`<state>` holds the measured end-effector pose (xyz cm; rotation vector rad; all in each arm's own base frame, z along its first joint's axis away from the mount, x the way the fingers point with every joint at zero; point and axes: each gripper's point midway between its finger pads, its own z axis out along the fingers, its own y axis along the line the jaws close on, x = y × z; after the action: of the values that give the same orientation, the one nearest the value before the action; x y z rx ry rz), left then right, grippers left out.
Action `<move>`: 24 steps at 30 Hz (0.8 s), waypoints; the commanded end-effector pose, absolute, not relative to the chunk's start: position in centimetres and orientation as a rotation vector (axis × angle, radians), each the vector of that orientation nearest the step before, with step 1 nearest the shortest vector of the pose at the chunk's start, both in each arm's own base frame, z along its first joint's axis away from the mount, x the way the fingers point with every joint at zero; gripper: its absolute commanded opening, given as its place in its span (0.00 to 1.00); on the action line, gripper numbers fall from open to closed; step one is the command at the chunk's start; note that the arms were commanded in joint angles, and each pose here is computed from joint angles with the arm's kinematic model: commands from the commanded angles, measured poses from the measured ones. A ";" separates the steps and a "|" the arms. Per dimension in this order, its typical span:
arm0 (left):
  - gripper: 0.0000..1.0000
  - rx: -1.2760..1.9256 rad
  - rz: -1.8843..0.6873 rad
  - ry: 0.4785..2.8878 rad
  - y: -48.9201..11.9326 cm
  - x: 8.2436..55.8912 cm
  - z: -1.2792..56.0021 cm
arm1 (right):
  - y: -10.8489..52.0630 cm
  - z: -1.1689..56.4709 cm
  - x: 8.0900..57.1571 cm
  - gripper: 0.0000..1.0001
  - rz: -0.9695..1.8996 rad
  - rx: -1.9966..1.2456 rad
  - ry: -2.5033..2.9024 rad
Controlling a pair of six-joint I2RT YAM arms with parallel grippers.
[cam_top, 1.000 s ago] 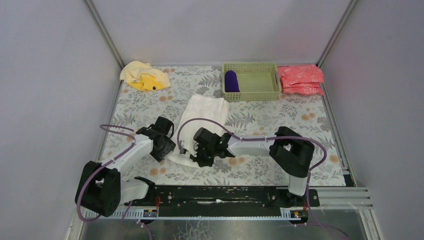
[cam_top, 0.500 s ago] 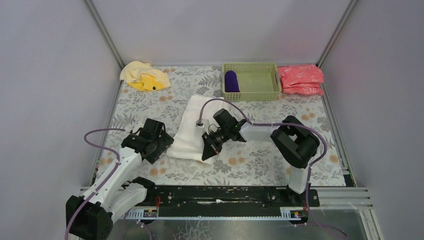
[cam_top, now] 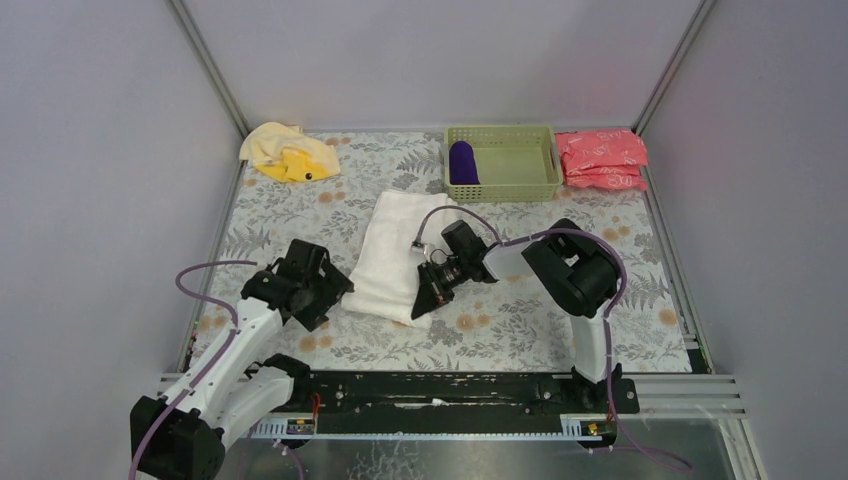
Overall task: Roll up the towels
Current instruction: Roll the towel at the center of the board.
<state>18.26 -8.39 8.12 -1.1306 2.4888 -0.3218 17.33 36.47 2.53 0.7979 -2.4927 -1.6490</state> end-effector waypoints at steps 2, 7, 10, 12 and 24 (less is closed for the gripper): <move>0.81 -1.100 -0.404 2.497 -9.4 18.8 8.3 | 36.1 2.1 18.3 0.01 -1.649 0.634 -2.502; 0.78 -1.085 -0.404 2.506 -9.3 18.2 8.8 | 35.7 1.7 18.7 0.01 -1.609 0.600 -2.536; 0.72 -1.099 -0.418 2.520 -9.3 17.2 8.5 | 35.8 1.6 18.9 0.01 -1.590 0.598 -2.550; 0.65 -1.113 -0.438 2.535 -9.5 16.5 8.1 | 35.8 1.5 19.0 0.01 -1.580 0.600 -2.557; 0.62 -1.054 -0.637 2.561 -12.3 17.8 6.4 | 36.0 1.6 19.5 0.02 -1.572 0.615 -2.574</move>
<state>15.04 -10.16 5.34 -1.1210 2.6164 -0.4561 17.98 36.07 2.47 0.6287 -2.4980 -1.6105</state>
